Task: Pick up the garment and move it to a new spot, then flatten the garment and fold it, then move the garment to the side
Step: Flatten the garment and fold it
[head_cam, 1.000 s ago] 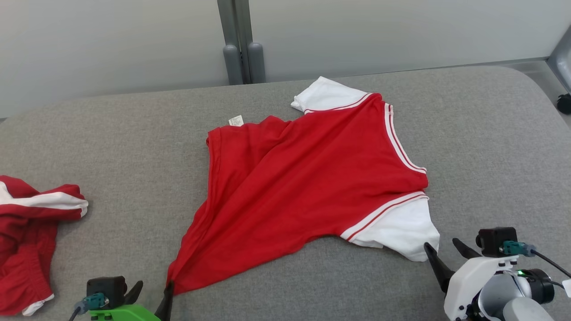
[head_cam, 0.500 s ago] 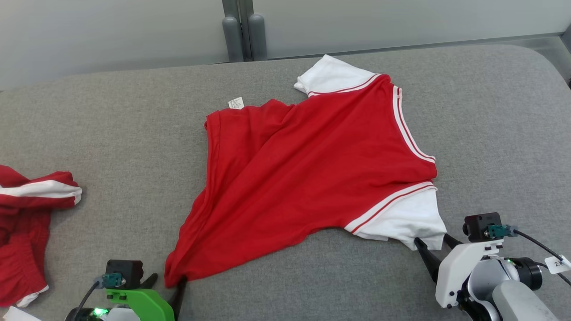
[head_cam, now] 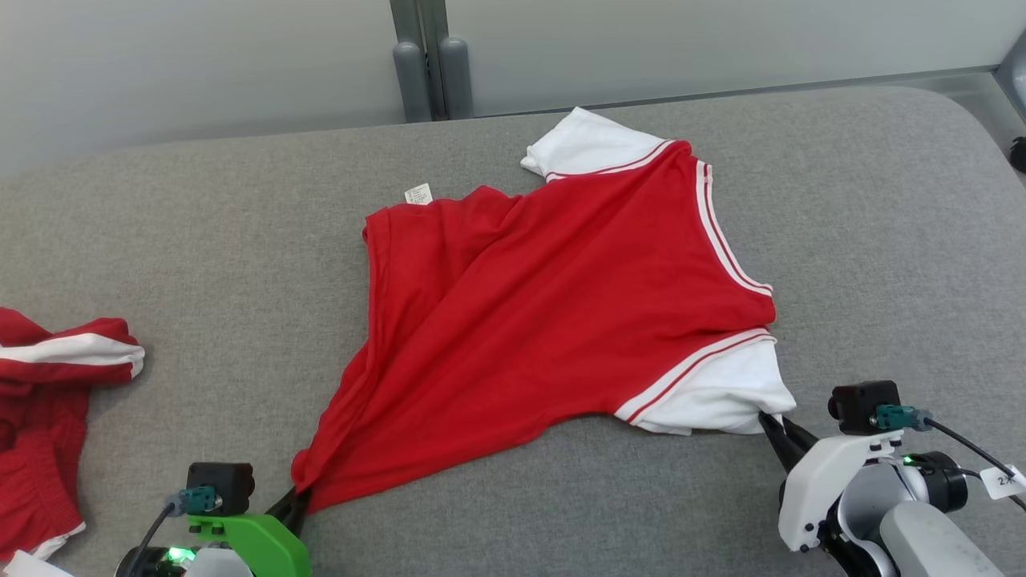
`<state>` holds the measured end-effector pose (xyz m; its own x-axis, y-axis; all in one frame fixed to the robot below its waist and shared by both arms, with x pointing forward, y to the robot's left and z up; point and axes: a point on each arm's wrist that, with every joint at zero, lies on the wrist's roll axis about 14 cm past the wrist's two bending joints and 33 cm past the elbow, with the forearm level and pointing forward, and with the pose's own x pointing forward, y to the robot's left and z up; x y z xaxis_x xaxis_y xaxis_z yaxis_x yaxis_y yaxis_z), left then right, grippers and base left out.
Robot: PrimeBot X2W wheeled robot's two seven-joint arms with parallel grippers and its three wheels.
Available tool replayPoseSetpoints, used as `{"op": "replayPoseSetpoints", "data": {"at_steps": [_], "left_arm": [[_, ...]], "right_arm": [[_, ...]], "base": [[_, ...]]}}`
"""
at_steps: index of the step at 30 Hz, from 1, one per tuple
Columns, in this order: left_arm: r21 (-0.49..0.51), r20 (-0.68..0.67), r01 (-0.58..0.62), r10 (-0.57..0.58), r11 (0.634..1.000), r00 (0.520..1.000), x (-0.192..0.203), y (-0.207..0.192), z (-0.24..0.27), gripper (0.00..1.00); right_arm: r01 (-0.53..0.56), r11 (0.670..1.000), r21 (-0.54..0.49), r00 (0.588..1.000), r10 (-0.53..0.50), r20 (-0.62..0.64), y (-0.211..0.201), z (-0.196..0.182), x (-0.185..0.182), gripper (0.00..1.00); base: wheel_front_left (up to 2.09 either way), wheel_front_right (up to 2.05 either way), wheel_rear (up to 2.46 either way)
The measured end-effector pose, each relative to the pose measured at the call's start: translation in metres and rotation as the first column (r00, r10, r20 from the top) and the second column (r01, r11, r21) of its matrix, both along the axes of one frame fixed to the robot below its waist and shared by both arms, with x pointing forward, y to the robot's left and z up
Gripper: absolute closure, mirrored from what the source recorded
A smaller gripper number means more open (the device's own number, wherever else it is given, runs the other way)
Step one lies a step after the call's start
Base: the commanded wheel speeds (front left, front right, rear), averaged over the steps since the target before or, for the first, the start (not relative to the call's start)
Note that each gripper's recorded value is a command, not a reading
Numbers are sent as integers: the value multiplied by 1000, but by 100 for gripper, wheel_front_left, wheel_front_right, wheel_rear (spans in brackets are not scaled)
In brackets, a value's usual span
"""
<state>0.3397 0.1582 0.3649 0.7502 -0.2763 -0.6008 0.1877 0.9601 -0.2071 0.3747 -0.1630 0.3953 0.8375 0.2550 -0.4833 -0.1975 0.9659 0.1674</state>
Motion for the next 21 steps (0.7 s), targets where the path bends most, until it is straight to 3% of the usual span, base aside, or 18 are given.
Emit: {"op": "replayPoseSetpoints", "data": {"at_steps": [5, 12, 15, 21], "left_arm": [[0, 38, -5, 5, 1000, 999, -3, 5, 8, 100], [-4, 157, 14, -13, 1000, 988, 16, 2, 42, 100], [11, 211, 46, -47, 999, 976, 44, -1, 65, 100], [60, 321, 105, -119, 993, 939, 126, -10, 126, 100]], "right_arm": [[19, 1000, 7, 998, -19, 60, -7, 12, -3, 100], [28, 995, 92, 964, -52, 262, -3, 63, 15, 100], [6, 991, 135, 929, -56, 366, 2, 99, 42, 100], [-49, 993, 112, 839, -20, 544, 0, 172, 111, 100]], "base": [[0, 0, 0], [0, 0, 0], [0, 0, 0], [0, 0, 0]]}}
